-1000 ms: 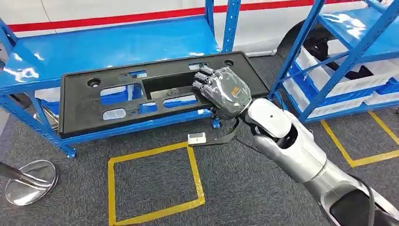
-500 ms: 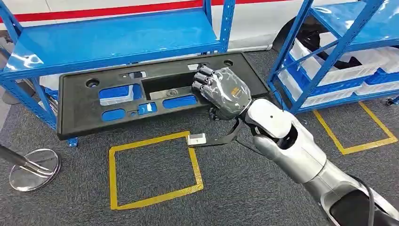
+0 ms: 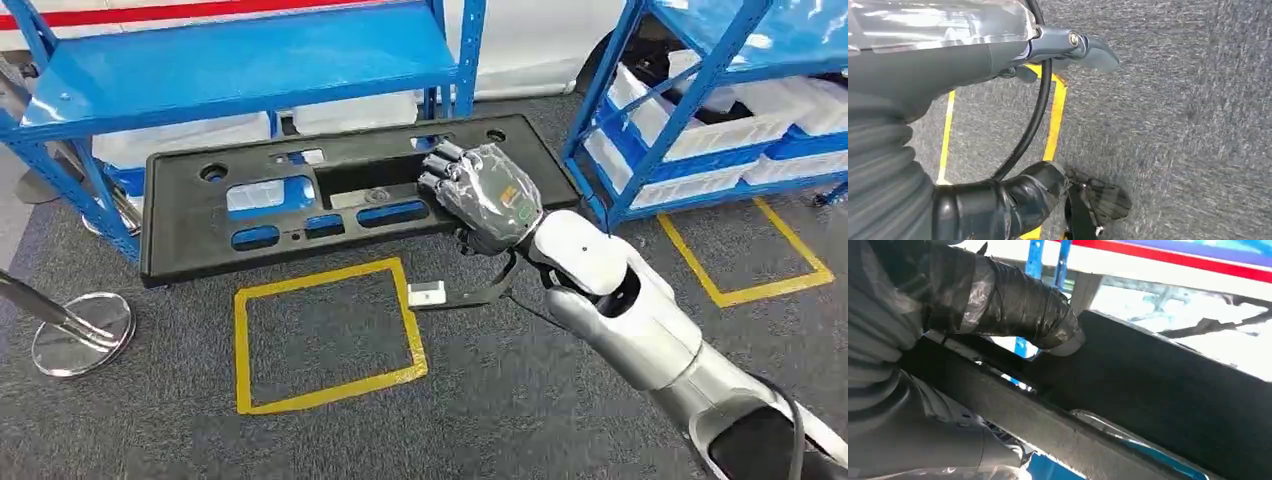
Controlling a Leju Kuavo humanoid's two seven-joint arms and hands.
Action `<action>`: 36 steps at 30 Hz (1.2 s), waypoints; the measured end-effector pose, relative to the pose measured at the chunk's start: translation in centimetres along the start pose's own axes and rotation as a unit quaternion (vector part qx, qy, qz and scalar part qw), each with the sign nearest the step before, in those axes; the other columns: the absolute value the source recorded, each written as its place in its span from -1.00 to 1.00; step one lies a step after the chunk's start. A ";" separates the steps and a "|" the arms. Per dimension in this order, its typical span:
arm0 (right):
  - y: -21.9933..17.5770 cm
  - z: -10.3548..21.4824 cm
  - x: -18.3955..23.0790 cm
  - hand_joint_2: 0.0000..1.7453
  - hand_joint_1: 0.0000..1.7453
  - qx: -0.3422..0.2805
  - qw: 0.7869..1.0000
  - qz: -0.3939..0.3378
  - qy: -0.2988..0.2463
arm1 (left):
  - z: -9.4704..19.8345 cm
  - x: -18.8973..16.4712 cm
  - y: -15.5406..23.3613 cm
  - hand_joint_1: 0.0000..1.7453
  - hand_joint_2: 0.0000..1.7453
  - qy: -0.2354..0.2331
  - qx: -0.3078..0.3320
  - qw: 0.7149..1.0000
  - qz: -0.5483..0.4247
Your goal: Take the parts from the cabinet and place them on the table.
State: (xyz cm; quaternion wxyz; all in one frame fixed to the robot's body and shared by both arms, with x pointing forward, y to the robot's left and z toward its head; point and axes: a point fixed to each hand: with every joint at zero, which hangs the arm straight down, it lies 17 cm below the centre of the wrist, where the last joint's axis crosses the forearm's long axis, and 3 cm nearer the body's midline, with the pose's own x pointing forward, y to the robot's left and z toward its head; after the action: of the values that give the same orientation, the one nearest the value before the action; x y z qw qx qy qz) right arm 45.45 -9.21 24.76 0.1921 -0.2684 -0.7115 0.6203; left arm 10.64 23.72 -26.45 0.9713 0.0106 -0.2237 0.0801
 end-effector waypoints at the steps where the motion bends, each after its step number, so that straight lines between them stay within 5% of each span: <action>1: -0.1 0.0 0.0 1.00 1.00 -0.001 1.000 0.000 0.000 | 0.0 0.1 0.0 -1.00 1.00 -0.001 0.000 1.000 0.000; 36: -1.0 0.3 -0.9 1.00 1.00 -0.001 1.000 0.009 0.010 | -0.2 0.8 -0.3 -1.00 1.00 -0.010 -0.004 1.000 -0.009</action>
State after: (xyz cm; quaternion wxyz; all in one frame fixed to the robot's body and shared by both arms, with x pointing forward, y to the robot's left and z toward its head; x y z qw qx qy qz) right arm 45.79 -10.11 25.78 0.1929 -0.2813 -0.7077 0.6187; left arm 11.48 23.59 -26.24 0.9696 0.0097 -0.2340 0.0702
